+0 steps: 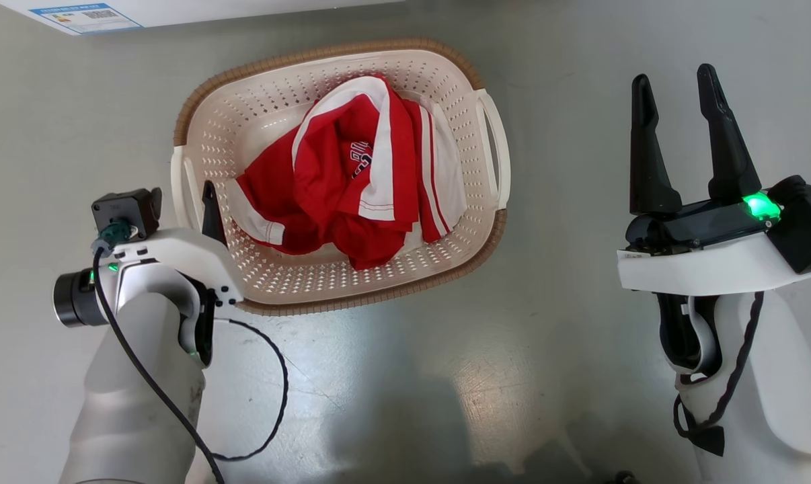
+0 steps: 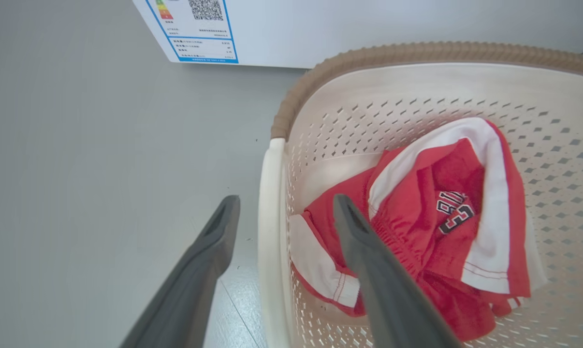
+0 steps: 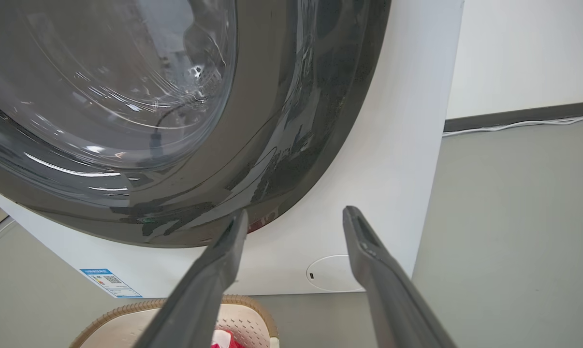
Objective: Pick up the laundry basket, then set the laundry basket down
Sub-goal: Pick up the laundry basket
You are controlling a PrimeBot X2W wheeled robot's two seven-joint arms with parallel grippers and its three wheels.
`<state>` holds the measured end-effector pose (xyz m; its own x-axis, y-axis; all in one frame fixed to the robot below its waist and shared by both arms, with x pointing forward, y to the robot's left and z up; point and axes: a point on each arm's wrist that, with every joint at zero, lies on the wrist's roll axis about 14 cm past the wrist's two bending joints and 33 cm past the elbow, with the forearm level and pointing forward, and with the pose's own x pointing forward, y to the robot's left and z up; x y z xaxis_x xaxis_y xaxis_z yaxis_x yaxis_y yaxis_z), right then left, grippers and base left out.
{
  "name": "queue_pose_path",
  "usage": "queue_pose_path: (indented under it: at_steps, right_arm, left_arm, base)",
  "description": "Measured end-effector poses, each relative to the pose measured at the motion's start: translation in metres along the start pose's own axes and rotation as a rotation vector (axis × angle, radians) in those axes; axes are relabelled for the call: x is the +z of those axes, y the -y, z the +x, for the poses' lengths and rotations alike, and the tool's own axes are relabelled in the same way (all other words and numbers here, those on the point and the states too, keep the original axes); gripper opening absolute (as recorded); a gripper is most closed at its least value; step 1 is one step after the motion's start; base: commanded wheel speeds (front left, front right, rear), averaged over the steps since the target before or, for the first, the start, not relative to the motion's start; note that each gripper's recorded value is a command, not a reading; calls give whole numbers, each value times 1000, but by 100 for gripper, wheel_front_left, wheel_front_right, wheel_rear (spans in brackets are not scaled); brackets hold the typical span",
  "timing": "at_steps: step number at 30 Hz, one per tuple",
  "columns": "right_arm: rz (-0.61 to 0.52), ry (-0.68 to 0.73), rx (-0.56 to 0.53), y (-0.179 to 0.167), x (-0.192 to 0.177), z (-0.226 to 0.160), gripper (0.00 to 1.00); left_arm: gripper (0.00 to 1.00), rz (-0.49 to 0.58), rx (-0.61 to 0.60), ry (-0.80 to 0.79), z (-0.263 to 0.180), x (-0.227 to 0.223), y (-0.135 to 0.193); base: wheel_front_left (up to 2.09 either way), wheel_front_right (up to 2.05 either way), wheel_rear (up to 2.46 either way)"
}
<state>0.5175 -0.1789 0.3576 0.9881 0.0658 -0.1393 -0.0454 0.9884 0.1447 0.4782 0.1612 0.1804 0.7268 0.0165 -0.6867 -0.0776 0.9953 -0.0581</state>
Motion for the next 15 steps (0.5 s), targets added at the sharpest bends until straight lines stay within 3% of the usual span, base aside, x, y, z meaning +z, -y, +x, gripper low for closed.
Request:
queue_pose_path:
  at_steps: [15]
  right_arm:
    - [5, 59, 15, -8, 29, -1, 100]
  left_arm:
    - [100, 43, -34, 239, -26, 74, 6]
  base:
    - [0, 0, 0]
